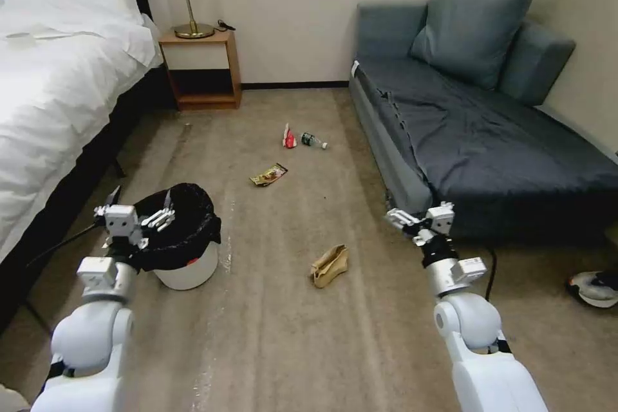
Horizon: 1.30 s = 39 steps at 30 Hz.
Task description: Pick up the trash bin, then pick up the garbage on the floor and place it into the trash bin.
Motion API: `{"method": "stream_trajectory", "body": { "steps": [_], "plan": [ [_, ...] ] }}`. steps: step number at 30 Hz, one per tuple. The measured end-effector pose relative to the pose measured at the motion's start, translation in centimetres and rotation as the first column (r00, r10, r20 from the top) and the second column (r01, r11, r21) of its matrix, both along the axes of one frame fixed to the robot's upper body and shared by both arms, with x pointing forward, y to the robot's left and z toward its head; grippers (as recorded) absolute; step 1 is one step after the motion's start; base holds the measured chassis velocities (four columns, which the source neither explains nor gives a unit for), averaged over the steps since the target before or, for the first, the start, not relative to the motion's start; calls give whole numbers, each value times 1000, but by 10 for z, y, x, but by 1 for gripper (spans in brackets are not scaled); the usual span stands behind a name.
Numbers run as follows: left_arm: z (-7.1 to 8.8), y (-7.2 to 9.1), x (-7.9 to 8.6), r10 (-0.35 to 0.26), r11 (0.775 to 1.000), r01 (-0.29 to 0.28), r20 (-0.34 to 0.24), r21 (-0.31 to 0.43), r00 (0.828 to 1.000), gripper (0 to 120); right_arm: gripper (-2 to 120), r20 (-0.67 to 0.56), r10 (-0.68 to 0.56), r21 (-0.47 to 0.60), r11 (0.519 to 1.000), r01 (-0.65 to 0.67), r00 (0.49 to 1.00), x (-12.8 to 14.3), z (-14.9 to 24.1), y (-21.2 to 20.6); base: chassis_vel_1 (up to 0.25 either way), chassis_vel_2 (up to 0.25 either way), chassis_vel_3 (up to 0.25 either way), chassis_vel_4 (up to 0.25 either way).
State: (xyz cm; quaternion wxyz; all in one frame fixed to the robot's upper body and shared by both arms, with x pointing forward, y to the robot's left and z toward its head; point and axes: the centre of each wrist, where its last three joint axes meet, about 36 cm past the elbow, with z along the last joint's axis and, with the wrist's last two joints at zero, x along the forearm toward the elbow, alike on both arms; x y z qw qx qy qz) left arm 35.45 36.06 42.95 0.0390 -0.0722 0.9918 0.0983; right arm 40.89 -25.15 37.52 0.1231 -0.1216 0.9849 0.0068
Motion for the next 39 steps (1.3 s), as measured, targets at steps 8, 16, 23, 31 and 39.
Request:
{"method": "stream_trajectory", "body": {
  "steps": [8,16,23,31,39],
  "plan": [
    [-2,12,-1,189,951,-200,-70,-236,980,99,100,-15,5,4,1000,-5,1000,-8,-11,4,0,0,0,0],
    [8,18,21,388,810,-399,-118,-430,914,99,100,-13,-17,3,1000,17,1000,-12,-12,-6,0,0,0,0],
    [17,37,55,439,694,-486,-222,-532,870,99,100,-16,-29,0,1000,29,999,-20,-16,-11,0,0,0,0],
    [19,59,84,371,620,-540,-394,-569,841,99,100,-23,-36,-2,999,36,999,-26,-22,-14,0,0,0,0],
    [14,68,116,326,596,-548,-447,-587,833,97,100,-31,-40,2,999,40,999,-30,-25,-17,0,0,0,0]
  ]
}}
